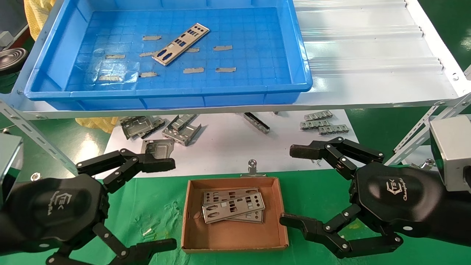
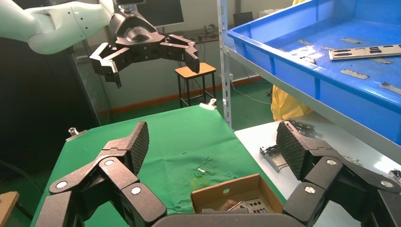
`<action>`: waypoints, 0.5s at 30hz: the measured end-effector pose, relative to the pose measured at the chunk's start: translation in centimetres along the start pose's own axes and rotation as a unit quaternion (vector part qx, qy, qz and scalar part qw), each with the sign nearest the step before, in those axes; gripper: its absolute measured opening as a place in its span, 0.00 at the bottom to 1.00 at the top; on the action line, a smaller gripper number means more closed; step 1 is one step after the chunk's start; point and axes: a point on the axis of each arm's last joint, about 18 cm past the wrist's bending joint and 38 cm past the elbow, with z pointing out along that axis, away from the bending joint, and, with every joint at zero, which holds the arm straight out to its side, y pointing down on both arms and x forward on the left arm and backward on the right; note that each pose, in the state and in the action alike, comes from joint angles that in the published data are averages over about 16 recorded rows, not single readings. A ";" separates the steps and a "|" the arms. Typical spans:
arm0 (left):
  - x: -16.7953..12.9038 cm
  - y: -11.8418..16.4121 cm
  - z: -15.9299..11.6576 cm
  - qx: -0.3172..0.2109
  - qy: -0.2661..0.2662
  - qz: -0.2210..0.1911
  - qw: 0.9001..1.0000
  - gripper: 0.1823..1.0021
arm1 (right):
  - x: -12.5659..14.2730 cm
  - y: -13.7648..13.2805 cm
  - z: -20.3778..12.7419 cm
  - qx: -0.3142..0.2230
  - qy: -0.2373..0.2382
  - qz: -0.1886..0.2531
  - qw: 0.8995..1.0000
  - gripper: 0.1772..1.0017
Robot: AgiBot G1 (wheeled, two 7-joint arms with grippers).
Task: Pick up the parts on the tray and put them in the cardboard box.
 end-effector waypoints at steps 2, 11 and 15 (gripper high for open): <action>0.0 0.0 0.0 0.000 0.000 0.000 1.000 1.00 | 0.0 0.0 0.0 0.000 0.000 0.000 1.000 1.00; 0.0 0.0 0.0 0.000 0.000 0.000 1.000 1.00 | 0.0 0.0 0.0 0.000 0.000 0.000 1.000 1.00; 0.0 0.0 0.0 0.000 0.000 0.000 1.000 1.00 | 0.0 0.0 0.0 0.000 0.000 0.000 1.000 1.00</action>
